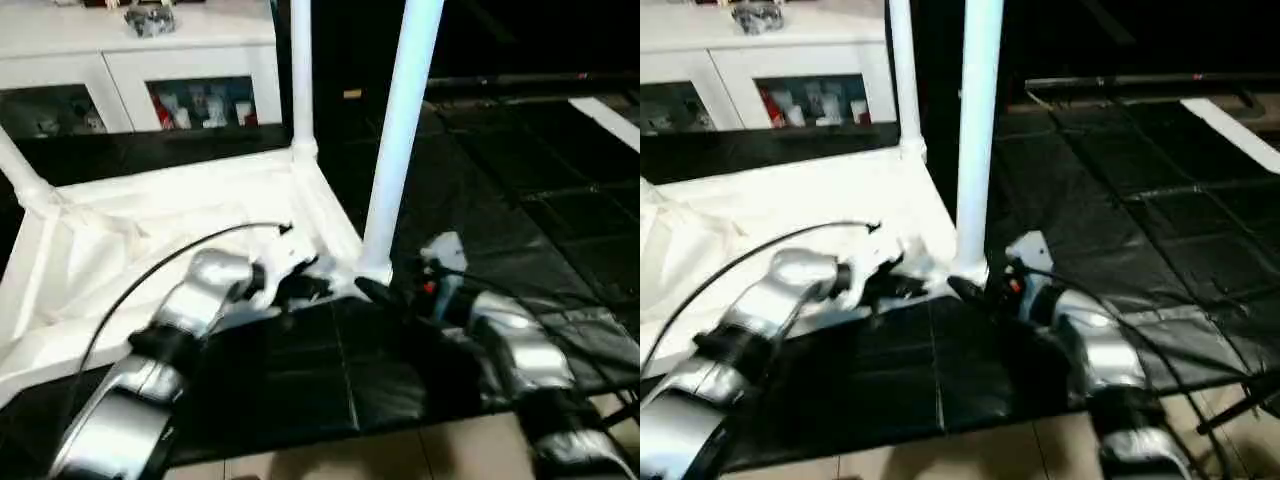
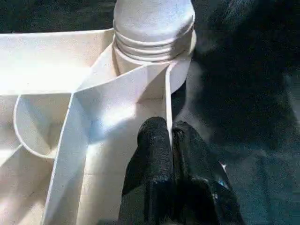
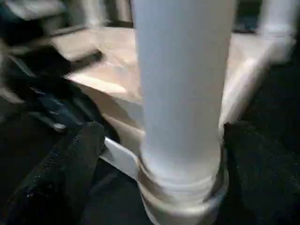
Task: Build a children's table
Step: Rotate leg to tighten
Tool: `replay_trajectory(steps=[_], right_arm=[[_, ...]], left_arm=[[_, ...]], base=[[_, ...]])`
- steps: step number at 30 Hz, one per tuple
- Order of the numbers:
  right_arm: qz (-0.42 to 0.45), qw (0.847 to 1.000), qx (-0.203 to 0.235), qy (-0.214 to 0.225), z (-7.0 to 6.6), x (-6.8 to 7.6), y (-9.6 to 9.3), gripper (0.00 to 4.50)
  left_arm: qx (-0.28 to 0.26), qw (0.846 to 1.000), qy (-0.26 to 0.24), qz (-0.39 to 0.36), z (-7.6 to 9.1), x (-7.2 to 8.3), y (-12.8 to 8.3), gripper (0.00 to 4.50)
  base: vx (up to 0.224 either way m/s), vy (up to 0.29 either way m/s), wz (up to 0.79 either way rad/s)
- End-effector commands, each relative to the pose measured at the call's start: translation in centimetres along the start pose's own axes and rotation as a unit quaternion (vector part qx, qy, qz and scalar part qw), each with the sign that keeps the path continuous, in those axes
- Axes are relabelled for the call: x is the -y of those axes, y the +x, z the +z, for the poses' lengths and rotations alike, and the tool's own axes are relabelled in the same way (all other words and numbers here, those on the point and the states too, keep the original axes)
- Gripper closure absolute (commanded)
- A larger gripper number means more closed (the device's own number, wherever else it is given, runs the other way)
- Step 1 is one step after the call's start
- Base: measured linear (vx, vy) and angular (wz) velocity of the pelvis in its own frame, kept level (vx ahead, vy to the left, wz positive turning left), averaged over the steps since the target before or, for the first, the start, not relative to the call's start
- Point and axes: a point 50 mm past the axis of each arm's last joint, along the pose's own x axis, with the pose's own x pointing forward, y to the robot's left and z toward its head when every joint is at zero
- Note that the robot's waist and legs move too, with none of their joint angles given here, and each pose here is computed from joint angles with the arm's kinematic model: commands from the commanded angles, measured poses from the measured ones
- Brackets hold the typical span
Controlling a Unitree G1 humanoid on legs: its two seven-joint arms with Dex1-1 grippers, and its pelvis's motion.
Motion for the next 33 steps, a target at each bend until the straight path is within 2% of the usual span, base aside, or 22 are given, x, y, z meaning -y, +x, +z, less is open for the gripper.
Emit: replay_trajectory(steps=[1,4,13,15,26,33], right_arm=[[0.036,0.999,0.003,0.001,0.3,-0.8,0.2,0.08],[0.097,0.995,-0.019,-0.002,0.2,-1.7,-0.1,0.08],[0.166,0.985,-0.046,-0.002,1.1,-1.3,-0.4,0.25],[0.184,0.981,-0.06,-0.001,1.1,-1.2,-0.5,0.59],[0.25,0.964,-0.088,-0.004,1.6,-0.9,0.3,1.4],[0.273,0.957,-0.096,0.001,1.3,-1.1,0.9,1.98]], left_arm=[[0.035,0.999,0.01,-0.024,0.8,0.5,-0.1,4.5],[0.023,0.998,0.013,-0.065,-0.1,1.5,-1.3,4.5],[-0.008,0.991,0.022,-0.132,-0.7,2.0,-2.5,4.5],[-0.023,0.988,0.03,-0.148,-0.8,2.2,-2.8,4.5],[-0.048,0.98,0.048,-0.187,-0.5,2.0,-2.9,4.5],[-0.048,0.978,0.051,-0.195,-0.3,2.0,-2.7,4.5]], base=[[0.0,0.0,0.0],[0.0,0.0,0.0],[0.0,0.0,0.0],[0.0,0.0,0.0],[0.0,0.0,0.0],[0.0,0.0,0.0]])
